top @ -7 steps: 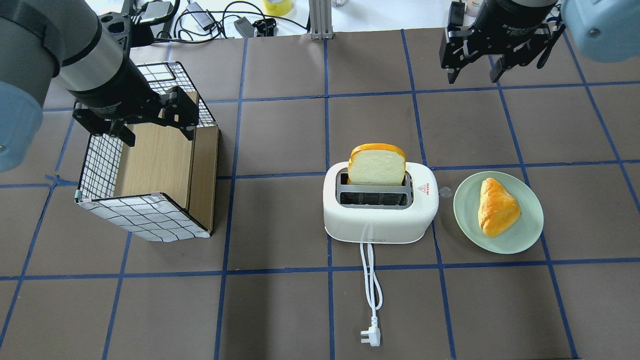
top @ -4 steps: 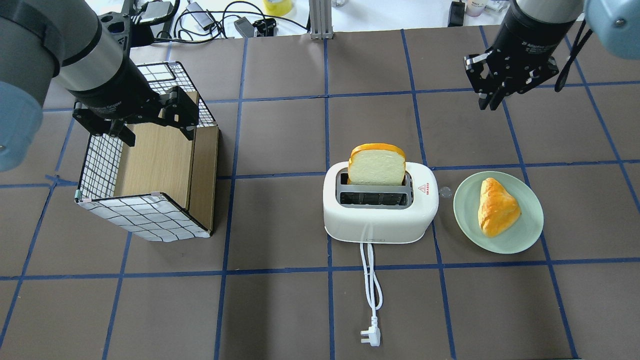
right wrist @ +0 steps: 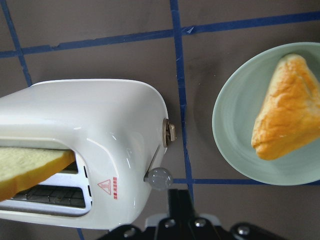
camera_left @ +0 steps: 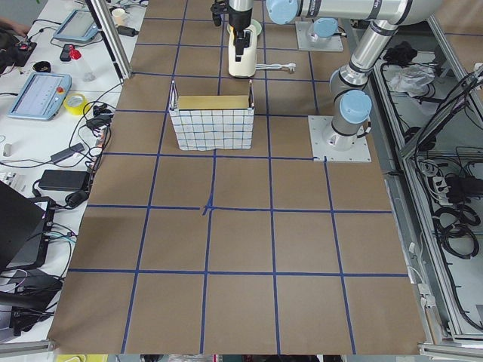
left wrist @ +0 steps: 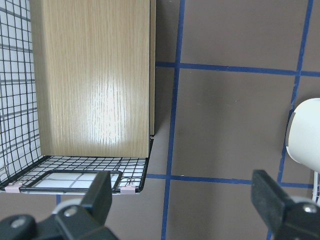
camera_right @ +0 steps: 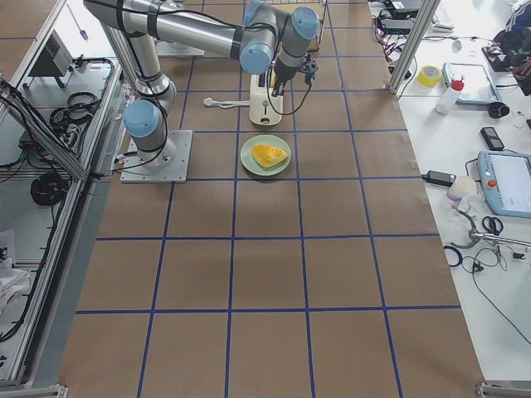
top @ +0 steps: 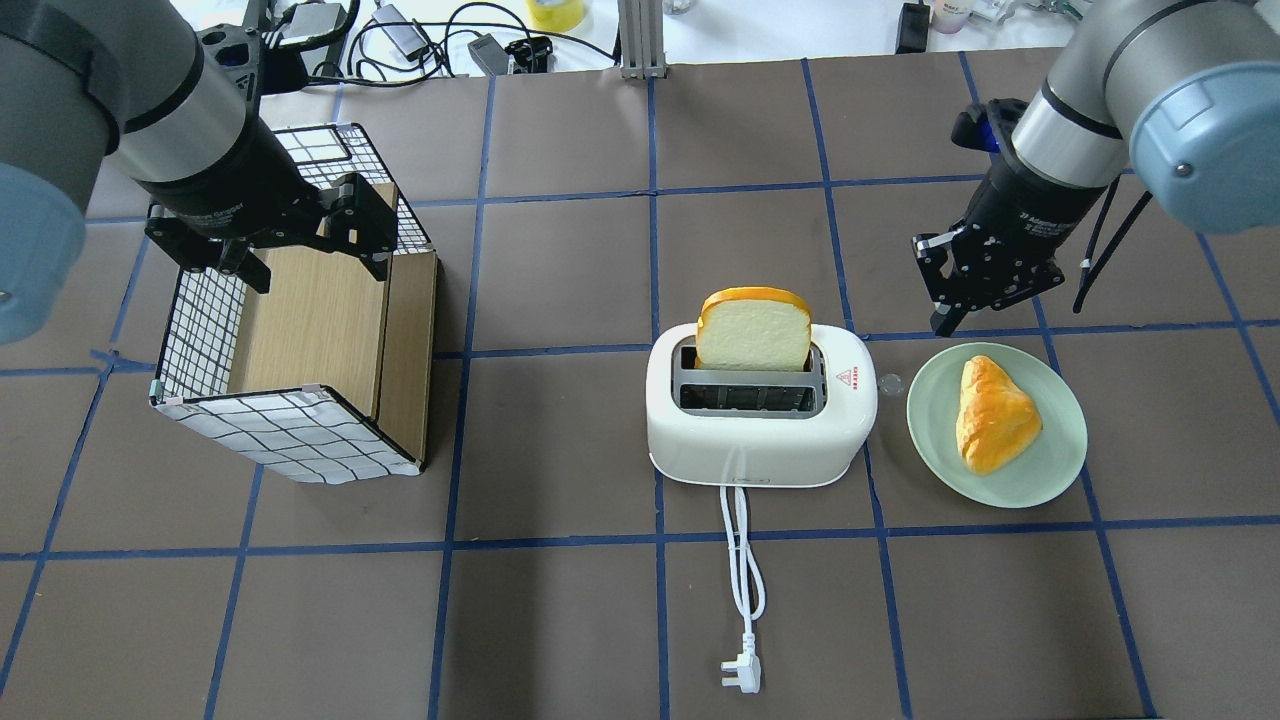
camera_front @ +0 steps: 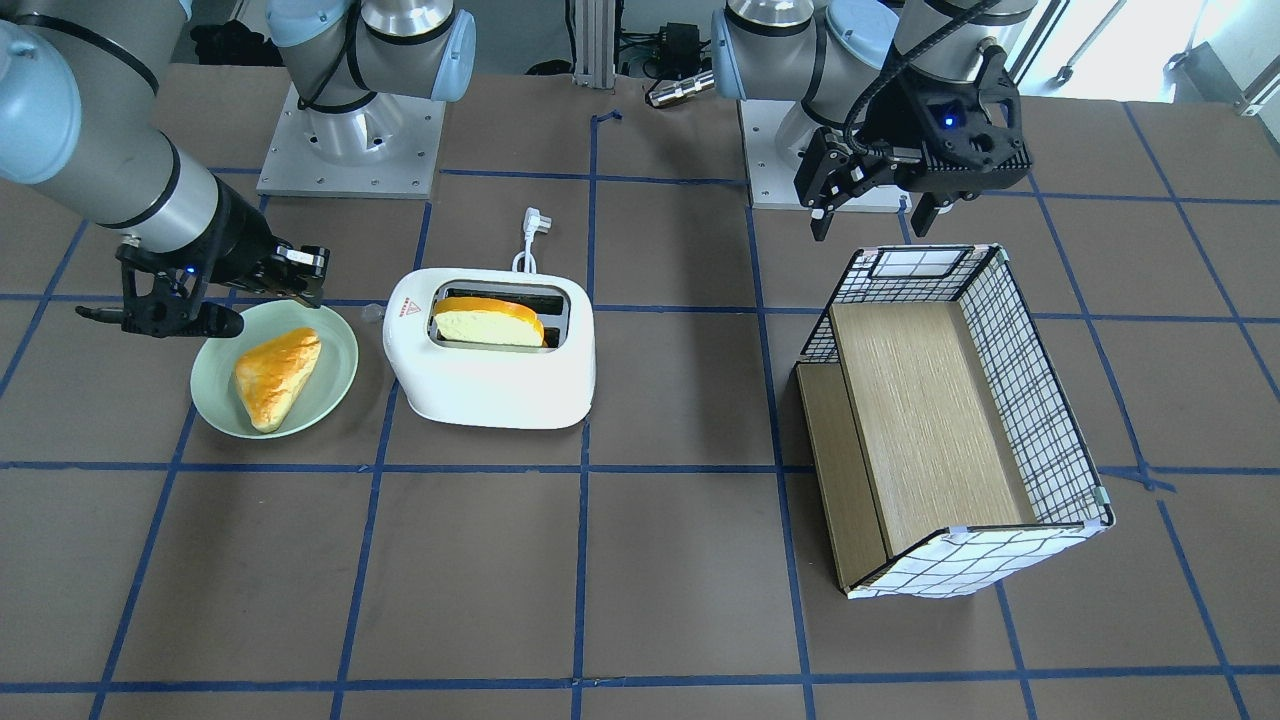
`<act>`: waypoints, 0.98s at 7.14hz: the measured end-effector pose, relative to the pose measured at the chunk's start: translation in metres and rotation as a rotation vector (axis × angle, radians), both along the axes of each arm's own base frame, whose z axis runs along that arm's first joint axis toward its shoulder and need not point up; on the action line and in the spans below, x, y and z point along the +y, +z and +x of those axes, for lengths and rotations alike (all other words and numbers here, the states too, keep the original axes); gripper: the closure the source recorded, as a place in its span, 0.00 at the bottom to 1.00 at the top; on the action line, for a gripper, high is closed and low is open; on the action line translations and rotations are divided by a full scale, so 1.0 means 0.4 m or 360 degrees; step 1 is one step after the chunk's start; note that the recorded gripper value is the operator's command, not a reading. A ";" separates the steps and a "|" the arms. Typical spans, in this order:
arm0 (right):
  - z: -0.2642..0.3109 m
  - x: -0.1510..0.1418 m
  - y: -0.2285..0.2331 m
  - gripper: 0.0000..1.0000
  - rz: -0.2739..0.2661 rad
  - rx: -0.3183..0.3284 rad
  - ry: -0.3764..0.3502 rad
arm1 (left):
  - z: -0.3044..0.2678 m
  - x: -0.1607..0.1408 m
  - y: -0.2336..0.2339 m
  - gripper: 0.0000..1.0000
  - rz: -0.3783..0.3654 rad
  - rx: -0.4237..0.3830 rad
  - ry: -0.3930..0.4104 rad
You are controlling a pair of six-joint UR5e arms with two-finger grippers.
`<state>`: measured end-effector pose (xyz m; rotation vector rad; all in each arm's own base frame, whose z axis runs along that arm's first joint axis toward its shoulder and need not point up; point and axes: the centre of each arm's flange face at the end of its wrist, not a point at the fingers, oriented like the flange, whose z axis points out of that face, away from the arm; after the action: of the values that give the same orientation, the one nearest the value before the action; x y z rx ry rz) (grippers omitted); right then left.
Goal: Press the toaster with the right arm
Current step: 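Move the right gripper down toward the lever on the toaster's side, then press the toaster lever down with the right gripper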
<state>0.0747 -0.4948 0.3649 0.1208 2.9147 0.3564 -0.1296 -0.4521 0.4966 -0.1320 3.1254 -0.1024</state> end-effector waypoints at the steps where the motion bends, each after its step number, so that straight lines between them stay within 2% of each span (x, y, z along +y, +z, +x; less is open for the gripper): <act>1: 0.006 0.013 -0.044 1.00 -0.0006 -0.0044 0.0007 | 0.000 0.000 0.000 0.00 0.0000 0.0000 0.0000; 7: 0.016 0.031 -0.114 1.00 -0.0007 -0.0105 0.0086 | 0.000 0.000 0.000 0.00 0.0000 0.0000 0.0000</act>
<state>0.0810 -0.4822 0.3192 0.0295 2.8578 0.3556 -0.1296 -0.4521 0.4965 -0.1320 3.1254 -0.1024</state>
